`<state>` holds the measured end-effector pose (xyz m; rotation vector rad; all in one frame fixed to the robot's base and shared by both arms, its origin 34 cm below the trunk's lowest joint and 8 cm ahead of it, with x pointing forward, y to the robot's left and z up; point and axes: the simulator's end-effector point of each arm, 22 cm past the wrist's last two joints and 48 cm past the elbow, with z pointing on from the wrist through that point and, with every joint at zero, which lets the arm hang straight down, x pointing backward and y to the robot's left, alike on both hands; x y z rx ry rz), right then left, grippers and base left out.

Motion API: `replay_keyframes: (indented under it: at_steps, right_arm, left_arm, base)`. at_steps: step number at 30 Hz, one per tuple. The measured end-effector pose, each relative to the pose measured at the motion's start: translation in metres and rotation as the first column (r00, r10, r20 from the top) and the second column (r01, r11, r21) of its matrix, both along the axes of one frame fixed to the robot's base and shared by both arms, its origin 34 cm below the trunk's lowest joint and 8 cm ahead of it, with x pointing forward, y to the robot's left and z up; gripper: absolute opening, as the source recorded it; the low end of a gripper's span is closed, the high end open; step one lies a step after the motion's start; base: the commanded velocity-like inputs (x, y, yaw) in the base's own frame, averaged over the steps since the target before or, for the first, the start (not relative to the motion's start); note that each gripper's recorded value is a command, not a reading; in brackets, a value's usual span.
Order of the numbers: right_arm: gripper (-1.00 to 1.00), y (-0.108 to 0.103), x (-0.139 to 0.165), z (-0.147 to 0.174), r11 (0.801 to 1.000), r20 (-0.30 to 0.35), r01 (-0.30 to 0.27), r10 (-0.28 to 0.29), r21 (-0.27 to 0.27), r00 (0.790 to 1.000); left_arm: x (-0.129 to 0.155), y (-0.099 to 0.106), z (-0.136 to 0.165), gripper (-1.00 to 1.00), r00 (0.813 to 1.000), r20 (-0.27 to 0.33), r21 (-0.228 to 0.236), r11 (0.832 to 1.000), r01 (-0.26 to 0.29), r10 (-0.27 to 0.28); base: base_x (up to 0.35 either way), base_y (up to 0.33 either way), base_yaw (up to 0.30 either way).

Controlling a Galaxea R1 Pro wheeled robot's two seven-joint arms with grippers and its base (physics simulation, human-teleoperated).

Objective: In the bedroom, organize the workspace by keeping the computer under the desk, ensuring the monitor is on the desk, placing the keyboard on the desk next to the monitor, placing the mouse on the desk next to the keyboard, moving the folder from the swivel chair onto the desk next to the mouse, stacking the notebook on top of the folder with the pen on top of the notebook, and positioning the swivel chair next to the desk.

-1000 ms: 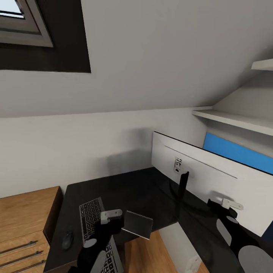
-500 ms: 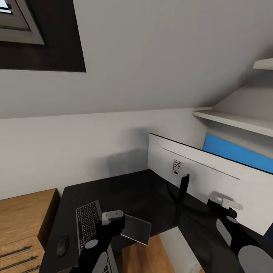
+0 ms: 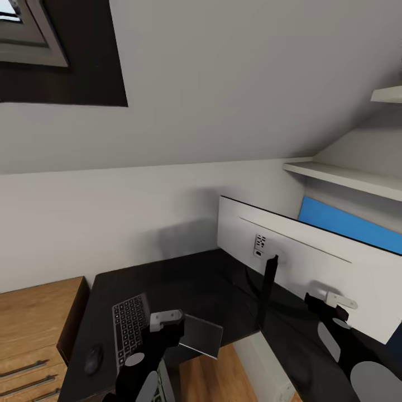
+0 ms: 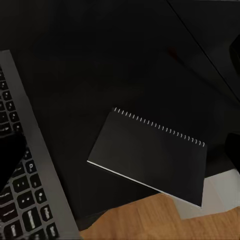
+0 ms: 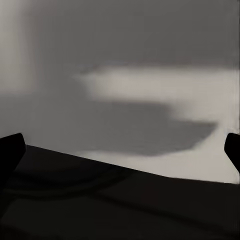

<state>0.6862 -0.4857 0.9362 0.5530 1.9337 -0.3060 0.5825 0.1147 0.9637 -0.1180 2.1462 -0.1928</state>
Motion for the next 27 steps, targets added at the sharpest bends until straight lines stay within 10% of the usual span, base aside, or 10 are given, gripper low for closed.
replay_keyframes:
  at_steps: [13, 27]
  right_arm:
    - [1.0, 0.018, 0.003, -0.005, 1.0, -0.001, -0.016, 0.016, 0.02, 1.0]
    - [1.0, 0.042, 0.008, -0.009, 0.998, 0.004, -0.042, 0.042, 0.036, 0.999]
  left_arm:
    - [0.0, 0.0, 0.0, 1.0, 1.0, -0.001, -0.001, 1.0, -0.001, 0.001]
    - [0.0, 0.0, 0.0, 1.0, 1.0, 0.0, 0.0, 1.0, 0.0, 0.0]
  base:
    - [-0.29, 0.0, 0.0]
    - [-0.001, 0.0, 0.082]
